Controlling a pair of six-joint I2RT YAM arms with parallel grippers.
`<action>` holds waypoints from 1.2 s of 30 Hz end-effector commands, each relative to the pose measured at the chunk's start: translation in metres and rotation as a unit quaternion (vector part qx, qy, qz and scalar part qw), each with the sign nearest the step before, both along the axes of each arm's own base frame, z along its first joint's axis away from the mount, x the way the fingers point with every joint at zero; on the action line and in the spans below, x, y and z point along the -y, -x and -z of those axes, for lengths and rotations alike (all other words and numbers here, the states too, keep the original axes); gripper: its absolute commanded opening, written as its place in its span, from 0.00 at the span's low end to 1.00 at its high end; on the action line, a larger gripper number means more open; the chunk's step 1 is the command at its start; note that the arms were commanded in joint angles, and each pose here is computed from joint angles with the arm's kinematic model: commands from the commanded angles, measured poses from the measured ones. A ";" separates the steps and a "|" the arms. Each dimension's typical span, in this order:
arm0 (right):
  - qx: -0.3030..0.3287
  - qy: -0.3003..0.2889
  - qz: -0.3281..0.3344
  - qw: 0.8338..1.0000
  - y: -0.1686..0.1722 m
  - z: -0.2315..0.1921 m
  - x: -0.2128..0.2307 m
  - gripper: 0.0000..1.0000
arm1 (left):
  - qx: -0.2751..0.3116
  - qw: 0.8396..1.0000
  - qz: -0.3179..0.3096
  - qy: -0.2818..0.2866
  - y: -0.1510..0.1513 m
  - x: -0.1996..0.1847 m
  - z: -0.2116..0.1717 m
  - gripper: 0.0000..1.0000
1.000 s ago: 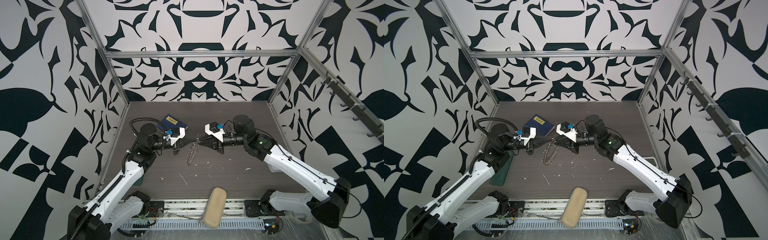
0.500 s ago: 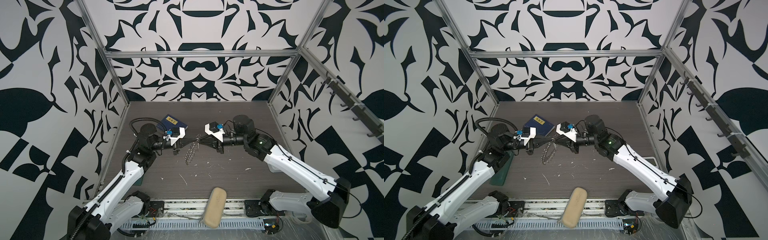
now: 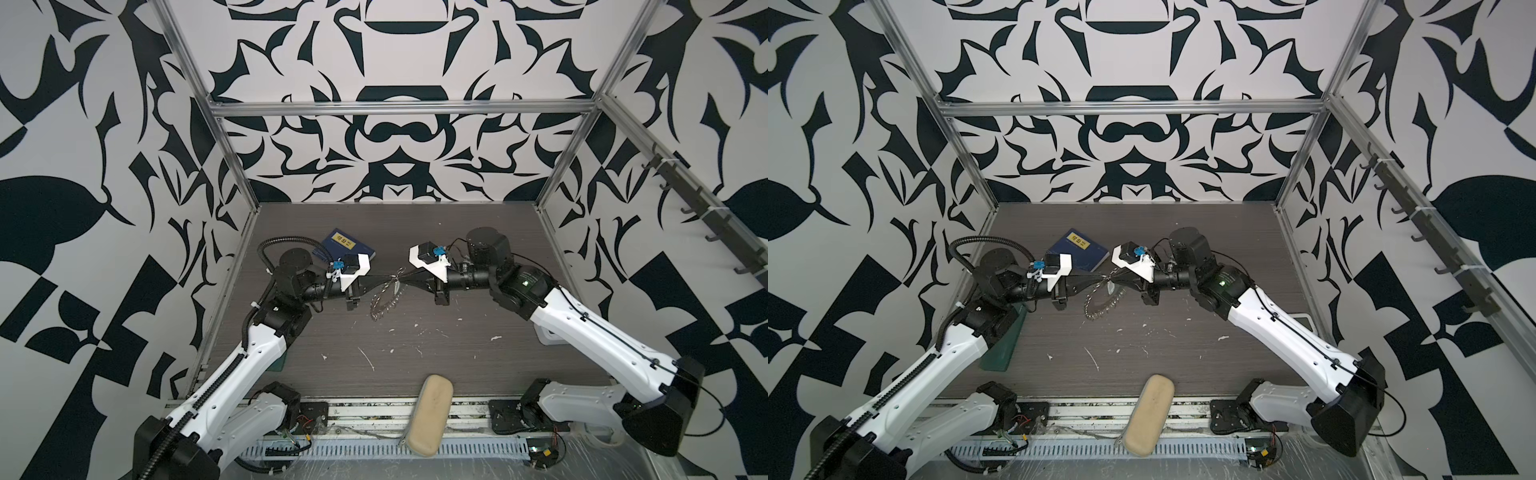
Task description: Remove the keys from the keyring
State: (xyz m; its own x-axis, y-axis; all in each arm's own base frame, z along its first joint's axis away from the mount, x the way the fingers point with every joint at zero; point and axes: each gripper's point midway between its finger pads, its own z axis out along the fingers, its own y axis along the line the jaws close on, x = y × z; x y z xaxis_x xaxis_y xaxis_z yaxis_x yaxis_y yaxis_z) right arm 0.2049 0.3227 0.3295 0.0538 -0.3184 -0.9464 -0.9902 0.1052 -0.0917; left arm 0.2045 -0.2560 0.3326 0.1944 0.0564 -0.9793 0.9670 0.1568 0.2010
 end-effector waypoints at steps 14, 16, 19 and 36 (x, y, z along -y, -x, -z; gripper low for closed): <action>0.030 -0.046 -0.011 0.998 0.013 -0.035 0.000 0.00 | -0.039 0.995 -0.087 -0.017 -0.031 -0.007 -0.008 0.00; 0.036 -0.050 -0.011 0.998 0.013 -0.038 -0.001 0.00 | -0.051 0.994 -0.095 -0.022 -0.034 -0.008 -0.007 0.00; 0.044 -0.053 -0.015 0.998 0.015 -0.040 -0.003 0.00 | -0.074 0.992 -0.102 -0.032 -0.038 -0.008 -0.006 0.00; 0.065 0.005 -0.001 0.998 0.004 -0.027 -0.003 0.00 | -0.076 0.994 -0.077 -0.025 -0.029 -0.005 -0.014 0.00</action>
